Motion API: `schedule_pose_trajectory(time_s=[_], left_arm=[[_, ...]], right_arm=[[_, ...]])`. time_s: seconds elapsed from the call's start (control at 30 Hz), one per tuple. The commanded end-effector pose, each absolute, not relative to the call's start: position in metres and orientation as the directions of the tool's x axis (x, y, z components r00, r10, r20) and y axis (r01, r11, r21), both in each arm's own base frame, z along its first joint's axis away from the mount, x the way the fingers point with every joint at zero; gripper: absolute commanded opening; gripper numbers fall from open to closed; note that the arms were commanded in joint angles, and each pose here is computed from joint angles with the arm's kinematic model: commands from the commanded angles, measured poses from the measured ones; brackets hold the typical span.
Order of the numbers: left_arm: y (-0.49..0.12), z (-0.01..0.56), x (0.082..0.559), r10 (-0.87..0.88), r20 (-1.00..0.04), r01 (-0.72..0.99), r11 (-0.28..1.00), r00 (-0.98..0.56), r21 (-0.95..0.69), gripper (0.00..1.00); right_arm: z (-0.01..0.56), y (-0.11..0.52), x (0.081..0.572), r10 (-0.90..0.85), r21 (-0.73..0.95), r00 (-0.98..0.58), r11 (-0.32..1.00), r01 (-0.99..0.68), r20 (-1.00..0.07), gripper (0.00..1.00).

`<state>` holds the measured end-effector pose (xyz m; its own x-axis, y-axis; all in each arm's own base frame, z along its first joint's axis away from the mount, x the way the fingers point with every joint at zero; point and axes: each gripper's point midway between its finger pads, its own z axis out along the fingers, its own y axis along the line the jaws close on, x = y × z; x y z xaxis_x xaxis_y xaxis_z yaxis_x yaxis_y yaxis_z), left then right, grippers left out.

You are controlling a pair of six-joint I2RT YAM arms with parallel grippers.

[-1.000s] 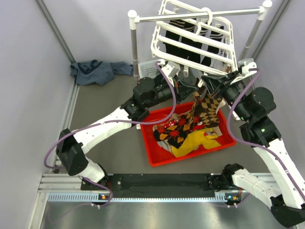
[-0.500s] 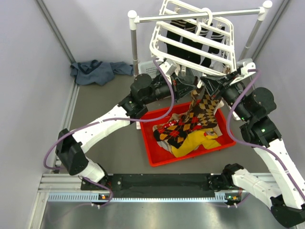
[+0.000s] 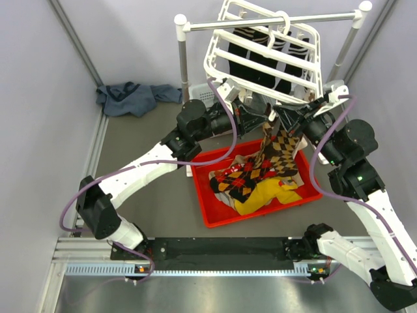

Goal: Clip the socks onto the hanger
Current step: Clamp the sock onto the hanger.

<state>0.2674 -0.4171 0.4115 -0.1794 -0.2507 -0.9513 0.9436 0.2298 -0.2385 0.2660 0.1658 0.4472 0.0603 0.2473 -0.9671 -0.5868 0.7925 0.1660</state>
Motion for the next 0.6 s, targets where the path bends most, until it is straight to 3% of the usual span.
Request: schedule_pose_trajectory(time_s=[0.0,0.57], left_arm=[[-0.4081,0.4591,0.2574,-0.352,-0.931,0.967,0.189,-0.095,-0.17,0.0],[-0.3996,0.4682,0.2575,-0.365,-0.927,0.969,0.183,-0.088,-0.164,0.0]], right_arm=[[0.4549,0.1684,0.2603,0.245,0.14,0.088,0.775,-0.616,-0.966,0.03],[0.454,0.1729,0.255,0.21,0.096,0.102,0.757,-0.646,-0.972,0.04]])
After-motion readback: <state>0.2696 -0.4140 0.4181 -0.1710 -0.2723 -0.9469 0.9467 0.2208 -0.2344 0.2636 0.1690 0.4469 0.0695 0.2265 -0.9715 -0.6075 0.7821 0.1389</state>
